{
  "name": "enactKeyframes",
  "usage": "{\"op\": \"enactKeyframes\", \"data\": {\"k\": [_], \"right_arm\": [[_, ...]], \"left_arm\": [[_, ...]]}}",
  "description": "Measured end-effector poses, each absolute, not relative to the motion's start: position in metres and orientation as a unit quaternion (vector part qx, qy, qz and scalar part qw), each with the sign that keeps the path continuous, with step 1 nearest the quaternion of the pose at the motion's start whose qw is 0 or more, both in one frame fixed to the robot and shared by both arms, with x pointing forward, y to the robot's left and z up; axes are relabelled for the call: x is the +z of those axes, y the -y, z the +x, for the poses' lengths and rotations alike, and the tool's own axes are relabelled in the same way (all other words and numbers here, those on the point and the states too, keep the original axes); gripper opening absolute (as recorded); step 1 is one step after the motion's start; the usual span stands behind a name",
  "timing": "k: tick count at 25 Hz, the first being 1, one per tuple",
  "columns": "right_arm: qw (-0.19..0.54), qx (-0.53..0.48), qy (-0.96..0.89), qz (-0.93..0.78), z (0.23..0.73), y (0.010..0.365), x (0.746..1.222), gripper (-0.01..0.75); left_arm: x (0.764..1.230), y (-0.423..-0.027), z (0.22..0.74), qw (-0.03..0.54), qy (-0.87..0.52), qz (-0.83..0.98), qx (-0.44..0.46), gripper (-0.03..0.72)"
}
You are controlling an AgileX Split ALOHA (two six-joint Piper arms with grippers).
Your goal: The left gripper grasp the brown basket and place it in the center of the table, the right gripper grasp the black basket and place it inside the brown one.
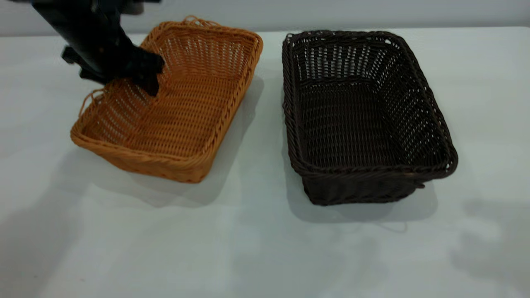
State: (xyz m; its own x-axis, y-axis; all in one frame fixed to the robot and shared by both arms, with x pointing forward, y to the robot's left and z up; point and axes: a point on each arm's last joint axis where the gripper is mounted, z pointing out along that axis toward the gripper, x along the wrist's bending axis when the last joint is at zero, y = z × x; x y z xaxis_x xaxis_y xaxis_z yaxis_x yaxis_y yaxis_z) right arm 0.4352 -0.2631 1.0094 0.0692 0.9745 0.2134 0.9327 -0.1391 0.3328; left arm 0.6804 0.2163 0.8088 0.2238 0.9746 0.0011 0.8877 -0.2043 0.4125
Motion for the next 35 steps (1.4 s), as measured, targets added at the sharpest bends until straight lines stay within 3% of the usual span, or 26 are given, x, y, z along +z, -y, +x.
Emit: {"op": "enactKeyframes", "data": {"k": [3,5,7,17,31,35], "right_arm": [[-0.005,0.191,-0.636,0.748,0.448,0.254,0.991,0.574],[-0.045,0.194,-0.619,0.760,0.456,0.247,0.980,0.574],[-0.085,0.195,-0.604,0.768,0.463,0.237,0.966,0.574],[-0.194,0.177,-0.441,0.859,0.493,0.191,0.884,0.574],[-0.166,0.156,-0.346,0.910,0.512,0.194,0.817,0.571],[-0.137,0.159,-0.332,0.920,0.518,0.198,0.811,0.498]], "left_arm": [[0.796,-0.213,0.682,0.165,-0.606,0.767,0.132,0.265],[0.798,-0.213,0.684,0.170,-0.606,0.766,0.136,0.165],[0.803,-0.211,0.686,0.179,-0.605,0.763,0.142,0.111],[0.890,-0.214,0.701,0.262,-0.578,0.739,0.225,0.084],[0.899,-0.214,0.701,0.271,-0.575,0.736,0.233,0.084],[0.899,-0.214,0.701,0.270,-0.574,0.737,0.233,0.084]]}}
